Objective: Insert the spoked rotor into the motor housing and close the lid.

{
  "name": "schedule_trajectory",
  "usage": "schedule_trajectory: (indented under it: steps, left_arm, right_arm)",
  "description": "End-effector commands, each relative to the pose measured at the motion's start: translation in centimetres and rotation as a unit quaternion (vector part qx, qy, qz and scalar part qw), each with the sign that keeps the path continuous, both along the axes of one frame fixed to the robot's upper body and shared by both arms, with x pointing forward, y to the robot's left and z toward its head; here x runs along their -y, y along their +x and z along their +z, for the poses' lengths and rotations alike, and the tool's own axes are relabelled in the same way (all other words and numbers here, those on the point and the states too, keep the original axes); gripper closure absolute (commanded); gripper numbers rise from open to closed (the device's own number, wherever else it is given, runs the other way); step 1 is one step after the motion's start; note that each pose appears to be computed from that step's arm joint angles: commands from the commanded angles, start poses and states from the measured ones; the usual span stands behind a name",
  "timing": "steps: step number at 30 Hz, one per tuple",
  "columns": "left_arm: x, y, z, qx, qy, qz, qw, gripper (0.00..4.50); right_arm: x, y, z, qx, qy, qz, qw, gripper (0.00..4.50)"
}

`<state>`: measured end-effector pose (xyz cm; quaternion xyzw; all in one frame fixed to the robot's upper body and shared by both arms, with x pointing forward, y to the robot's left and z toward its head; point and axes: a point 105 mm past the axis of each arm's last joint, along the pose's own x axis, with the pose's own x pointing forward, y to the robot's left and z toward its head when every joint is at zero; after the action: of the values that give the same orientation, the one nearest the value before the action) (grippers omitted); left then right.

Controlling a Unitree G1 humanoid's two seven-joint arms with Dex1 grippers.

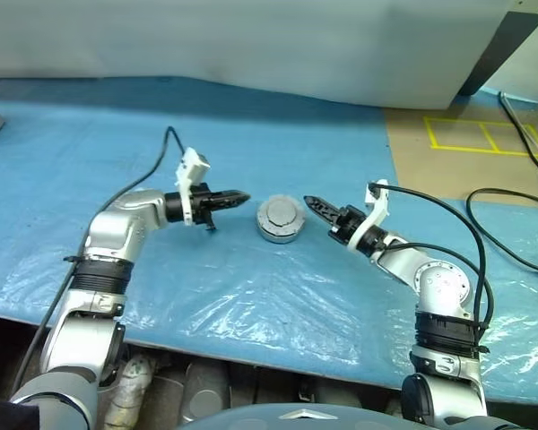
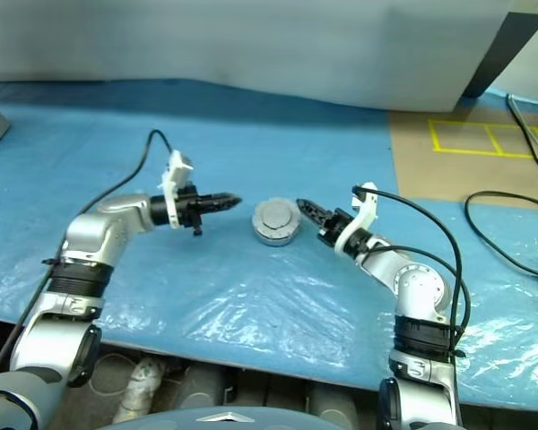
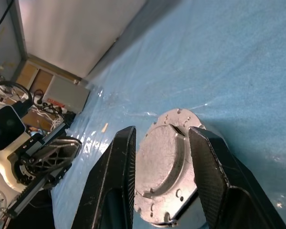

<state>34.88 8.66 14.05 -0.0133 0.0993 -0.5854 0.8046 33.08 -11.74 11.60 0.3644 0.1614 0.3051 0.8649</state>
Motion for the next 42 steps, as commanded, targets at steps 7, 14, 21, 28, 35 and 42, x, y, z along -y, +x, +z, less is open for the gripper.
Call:
schedule_trajectory:
  steps: [7,14,21,28,35,42]
  left_arm:
    - [3.4,4.8,-2.1,0.064,0.044,0.065,0.995,4.50]
    - [4.3,3.4,-2.7,0.058,0.033,0.010,0.998,4.50]
    - [4.6,3.0,-3.2,0.053,0.040,-0.003,0.998,4.50]
    - [4.4,2.6,-3.8,0.051,0.051,-0.015,0.997,4.50]
    - [4.6,2.5,-3.8,0.051,0.051,-0.013,0.997,4.50]
    - [4.3,2.4,-4.2,0.050,0.053,-0.005,0.997,4.50]
  right_arm:
    - [-0.6,-0.1,1.0,0.023,-0.008,0.004,1.000,2.77]
    - [-0.5,-0.7,1.2,0.031,-0.006,0.004,0.999,3.30]
    - [-0.6,-0.8,1.1,0.028,-0.008,0.008,1.000,4.49]
    - [-1.6,-1.7,0.1,-0.009,-0.001,0.050,0.999,4.49]
    - [1.7,-1.5,-2.9,-0.057,-0.036,-0.006,0.998,3.23]
    - [-0.3,-2.8,-3.1,-0.072,-0.010,0.055,0.996,1.17]
